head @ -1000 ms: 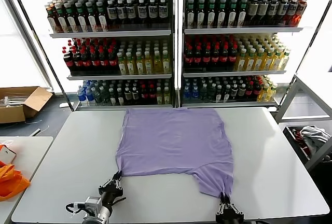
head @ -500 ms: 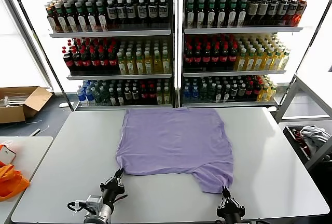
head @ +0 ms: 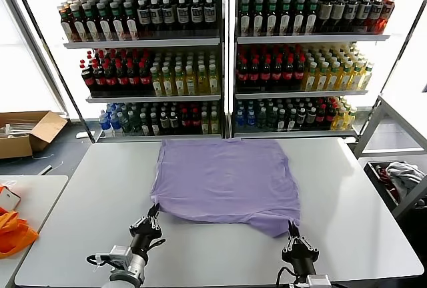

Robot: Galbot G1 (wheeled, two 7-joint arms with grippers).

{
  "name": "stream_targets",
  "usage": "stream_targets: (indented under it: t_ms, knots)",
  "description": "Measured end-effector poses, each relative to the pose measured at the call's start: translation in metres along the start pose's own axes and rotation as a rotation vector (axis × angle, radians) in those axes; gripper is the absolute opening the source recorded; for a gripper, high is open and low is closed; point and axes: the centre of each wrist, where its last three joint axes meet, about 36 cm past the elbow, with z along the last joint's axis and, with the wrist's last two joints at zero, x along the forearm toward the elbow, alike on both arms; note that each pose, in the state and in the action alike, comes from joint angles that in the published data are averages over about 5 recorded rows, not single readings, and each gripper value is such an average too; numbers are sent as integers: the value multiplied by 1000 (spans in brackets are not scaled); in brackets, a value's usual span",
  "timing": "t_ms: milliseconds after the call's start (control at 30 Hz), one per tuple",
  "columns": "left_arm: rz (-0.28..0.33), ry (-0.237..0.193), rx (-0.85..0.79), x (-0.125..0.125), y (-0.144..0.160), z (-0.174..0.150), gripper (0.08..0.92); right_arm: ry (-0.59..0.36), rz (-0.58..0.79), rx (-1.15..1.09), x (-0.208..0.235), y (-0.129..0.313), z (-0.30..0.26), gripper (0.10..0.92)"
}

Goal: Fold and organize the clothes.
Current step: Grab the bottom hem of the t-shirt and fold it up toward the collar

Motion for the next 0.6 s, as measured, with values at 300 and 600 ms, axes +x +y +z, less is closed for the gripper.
stream_targets:
  t_ms: [300,600]
  knots:
    - [-6,-25,4,-18,9,-6,83,-59,-1,-14,-40,-6,-14,108]
    - [8,-23,2,-42,14,-8,83,-80,-2,-9,-85,-6,-23,108]
